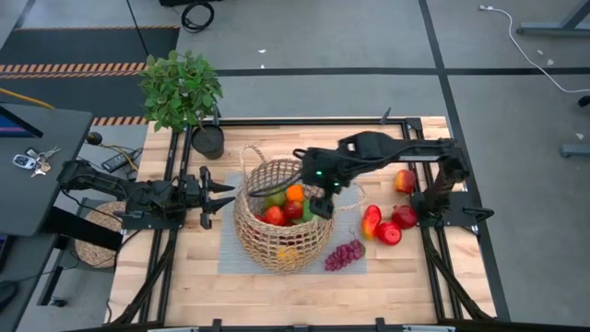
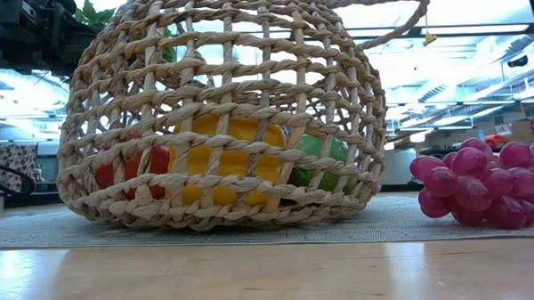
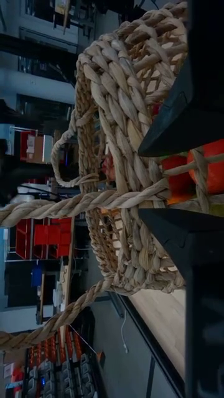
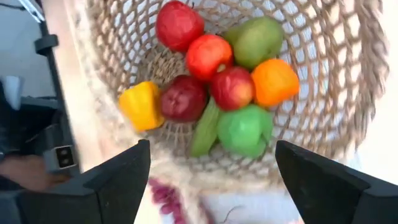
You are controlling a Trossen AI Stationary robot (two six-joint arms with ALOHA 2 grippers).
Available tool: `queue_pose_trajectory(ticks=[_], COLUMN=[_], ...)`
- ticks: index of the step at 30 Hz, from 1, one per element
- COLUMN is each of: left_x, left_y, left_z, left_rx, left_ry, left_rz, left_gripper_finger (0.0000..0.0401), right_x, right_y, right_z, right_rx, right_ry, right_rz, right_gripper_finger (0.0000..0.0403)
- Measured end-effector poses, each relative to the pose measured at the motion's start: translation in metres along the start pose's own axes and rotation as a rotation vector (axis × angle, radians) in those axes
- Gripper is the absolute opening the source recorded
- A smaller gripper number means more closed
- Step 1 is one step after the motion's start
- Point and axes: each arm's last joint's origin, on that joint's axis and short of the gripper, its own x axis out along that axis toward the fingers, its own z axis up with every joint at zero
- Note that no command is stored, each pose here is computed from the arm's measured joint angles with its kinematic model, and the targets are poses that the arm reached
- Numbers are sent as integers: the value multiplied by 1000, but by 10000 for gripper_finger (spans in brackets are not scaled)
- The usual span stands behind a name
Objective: Build produce basket
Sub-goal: Put the mango into the basket
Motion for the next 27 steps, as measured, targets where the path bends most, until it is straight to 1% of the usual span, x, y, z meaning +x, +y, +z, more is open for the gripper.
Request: queue_pose_trajectory(ticks=[2, 4, 9, 11, 13, 15, 19, 21, 22, 25, 27], left_x=[0, 0, 0, 0, 0, 0, 0, 0, 0, 0, 0], left_y=[0, 0, 0, 0, 0, 0, 0, 0, 0, 0, 0], left_z=[0, 0, 0, 0, 0, 0, 0, 0, 0, 0, 0], left_rx=[0, 0, 0, 0, 0, 0, 1, 0, 0, 0, 1], left_ry=[1, 1, 1, 1, 1, 1, 2, 1, 1, 0, 2], left_rz=[0, 0, 0, 0, 0, 0, 0, 0, 0, 0, 0], left_gripper_finger=[152, 151, 147, 149, 151, 152, 150, 148, 147, 149, 151], right_x=[-9, -14, -19, -18, -15, -13, 2, 15, 22, 45, 53], right_y=[9, 23, 72, 92, 106, 115, 120, 116, 115, 109, 105], right_z=[-9, -21, -51, -64, -77, -88, -110, -124, -130, -149, -160], right_rx=[31, 27, -89, -116, -103, -64, 19, 51, 68, 100, 114], right_ry=[-9, -17, -51, -77, -89, -86, -56, 8, 42, 157, 202], right_rz=[-6, -20, 9, 11, -16, -40, -127, -210, -234, -281, -301], right_gripper_finger=[348, 347, 347, 347, 347, 347, 347, 347, 347, 347, 347])
